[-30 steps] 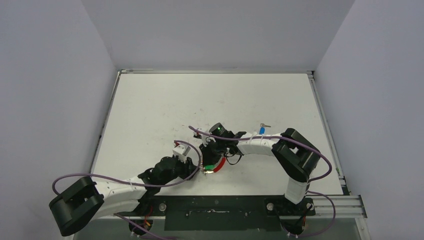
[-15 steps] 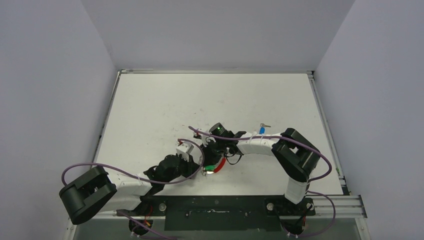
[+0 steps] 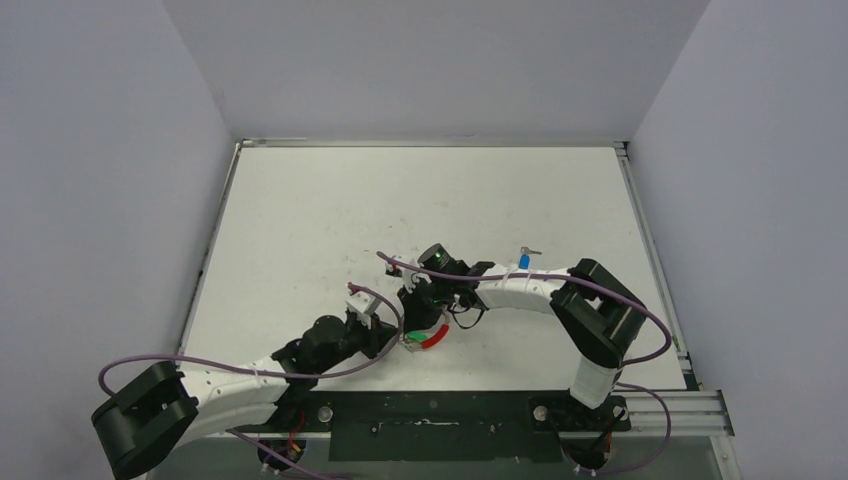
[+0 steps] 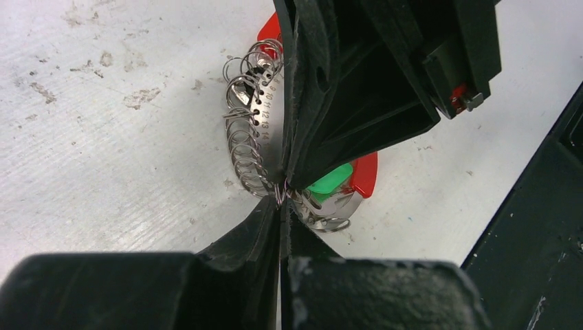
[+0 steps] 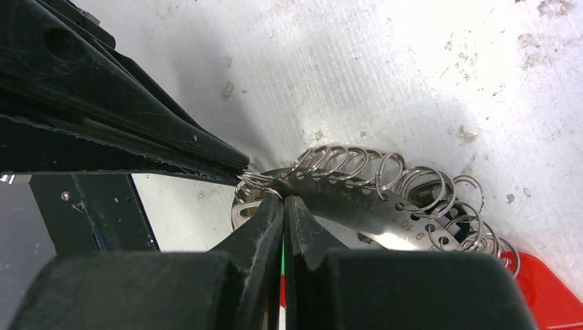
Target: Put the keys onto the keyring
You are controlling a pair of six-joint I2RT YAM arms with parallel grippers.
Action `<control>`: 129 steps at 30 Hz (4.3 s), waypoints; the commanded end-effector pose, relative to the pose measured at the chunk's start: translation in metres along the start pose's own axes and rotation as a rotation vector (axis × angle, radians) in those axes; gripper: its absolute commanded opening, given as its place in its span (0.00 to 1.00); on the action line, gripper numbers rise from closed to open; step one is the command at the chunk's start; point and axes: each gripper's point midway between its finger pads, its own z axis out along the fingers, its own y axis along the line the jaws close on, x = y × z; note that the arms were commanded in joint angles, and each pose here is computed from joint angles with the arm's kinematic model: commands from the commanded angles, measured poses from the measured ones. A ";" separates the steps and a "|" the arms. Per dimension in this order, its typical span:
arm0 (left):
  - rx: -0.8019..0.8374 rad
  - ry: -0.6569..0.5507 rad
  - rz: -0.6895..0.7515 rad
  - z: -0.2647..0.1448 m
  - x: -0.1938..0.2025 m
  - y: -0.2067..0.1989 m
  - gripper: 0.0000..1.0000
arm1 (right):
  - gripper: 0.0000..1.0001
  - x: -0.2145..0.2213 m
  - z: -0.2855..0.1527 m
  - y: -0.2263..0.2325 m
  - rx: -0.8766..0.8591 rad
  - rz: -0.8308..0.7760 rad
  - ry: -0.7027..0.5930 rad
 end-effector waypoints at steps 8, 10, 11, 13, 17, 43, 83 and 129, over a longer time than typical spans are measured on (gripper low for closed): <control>0.053 -0.132 0.049 -0.005 -0.028 -0.010 0.00 | 0.00 0.019 -0.002 -0.007 0.052 0.028 0.038; 0.056 -0.133 0.053 -0.005 -0.027 -0.010 0.00 | 0.04 0.022 0.000 -0.006 0.072 0.012 0.052; 0.059 -0.130 0.056 -0.005 -0.026 -0.010 0.00 | 0.09 0.025 0.002 -0.008 0.092 0.005 0.064; 0.059 -0.120 0.059 -0.004 -0.024 -0.010 0.00 | 0.14 0.030 0.002 -0.010 0.127 -0.019 0.090; 0.064 -0.096 0.066 -0.003 -0.018 -0.010 0.00 | 0.24 0.026 -0.006 -0.013 0.192 -0.058 0.074; 0.096 -0.090 0.119 -0.005 -0.017 -0.014 0.00 | 0.00 -0.035 -0.014 0.029 -0.015 -0.200 -0.207; 0.101 -0.119 0.167 -0.009 -0.016 -0.011 0.00 | 0.22 -0.025 -0.033 0.025 -0.039 -0.370 -0.316; -0.086 0.038 -0.193 0.015 -0.032 0.027 0.57 | 0.90 0.001 -0.098 -0.087 0.400 0.340 -0.429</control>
